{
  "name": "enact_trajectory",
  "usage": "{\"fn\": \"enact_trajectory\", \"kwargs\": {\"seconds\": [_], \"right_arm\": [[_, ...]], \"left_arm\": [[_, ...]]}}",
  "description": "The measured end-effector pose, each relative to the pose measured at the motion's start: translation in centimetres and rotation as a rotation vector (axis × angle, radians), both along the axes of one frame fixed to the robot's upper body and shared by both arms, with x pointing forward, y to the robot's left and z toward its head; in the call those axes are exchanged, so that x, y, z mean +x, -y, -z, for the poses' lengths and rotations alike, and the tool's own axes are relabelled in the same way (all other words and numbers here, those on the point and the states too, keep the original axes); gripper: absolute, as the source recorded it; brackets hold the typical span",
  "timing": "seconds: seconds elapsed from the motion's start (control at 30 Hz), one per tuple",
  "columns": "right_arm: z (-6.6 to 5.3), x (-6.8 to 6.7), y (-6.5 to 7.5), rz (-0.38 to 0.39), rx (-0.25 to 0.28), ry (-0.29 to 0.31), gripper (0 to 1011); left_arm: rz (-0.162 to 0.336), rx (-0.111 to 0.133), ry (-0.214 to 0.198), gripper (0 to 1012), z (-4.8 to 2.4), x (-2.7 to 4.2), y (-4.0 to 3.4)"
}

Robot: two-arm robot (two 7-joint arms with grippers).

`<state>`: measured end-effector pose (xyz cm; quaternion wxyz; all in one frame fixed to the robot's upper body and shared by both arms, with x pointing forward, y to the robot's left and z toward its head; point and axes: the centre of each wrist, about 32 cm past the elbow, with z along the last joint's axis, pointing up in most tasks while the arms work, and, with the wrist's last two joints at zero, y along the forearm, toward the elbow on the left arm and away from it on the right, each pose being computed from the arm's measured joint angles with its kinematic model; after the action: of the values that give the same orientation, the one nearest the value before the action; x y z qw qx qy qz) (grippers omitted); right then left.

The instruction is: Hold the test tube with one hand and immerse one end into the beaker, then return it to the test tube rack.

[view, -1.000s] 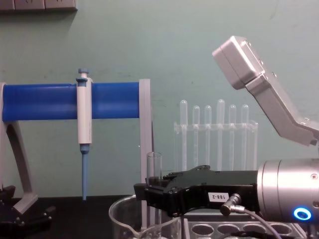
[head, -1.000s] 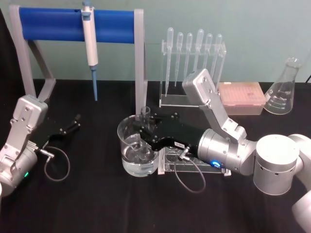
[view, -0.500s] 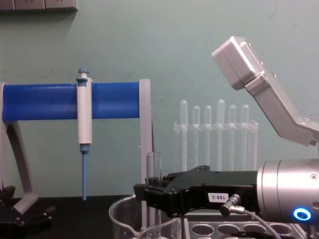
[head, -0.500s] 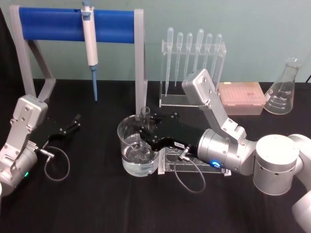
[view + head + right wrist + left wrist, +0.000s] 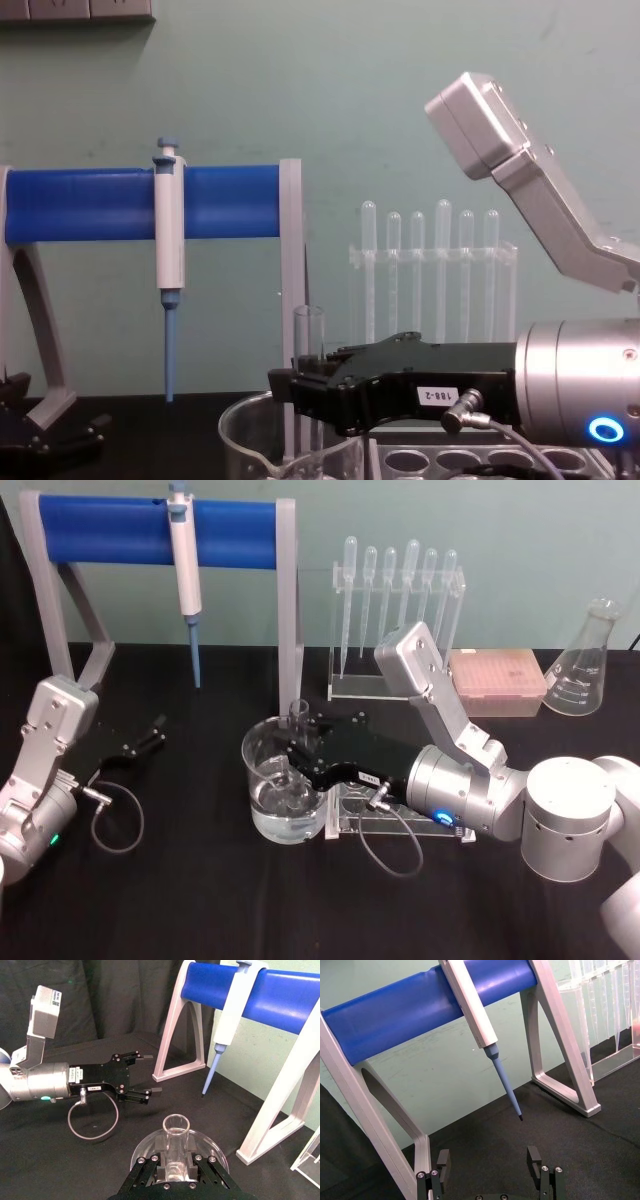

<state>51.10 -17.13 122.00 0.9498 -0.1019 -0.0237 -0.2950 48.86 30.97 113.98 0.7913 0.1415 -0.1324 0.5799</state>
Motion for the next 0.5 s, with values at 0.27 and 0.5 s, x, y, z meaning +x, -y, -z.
{"fn": "enact_trajectory", "kwargs": {"seconds": [0.27, 0.5], "right_arm": [[0.0, 0.0, 0.0, 0.001, 0.0, 0.0, 225], [0.0, 0.0, 0.0, 0.001, 0.0, 0.0, 224]], "left_arm": [[0.0, 0.0, 0.0, 1000, 0.0, 0.0, 0.0], [0.0, 0.0, 0.0, 1000, 0.0, 0.0, 0.0]]}}
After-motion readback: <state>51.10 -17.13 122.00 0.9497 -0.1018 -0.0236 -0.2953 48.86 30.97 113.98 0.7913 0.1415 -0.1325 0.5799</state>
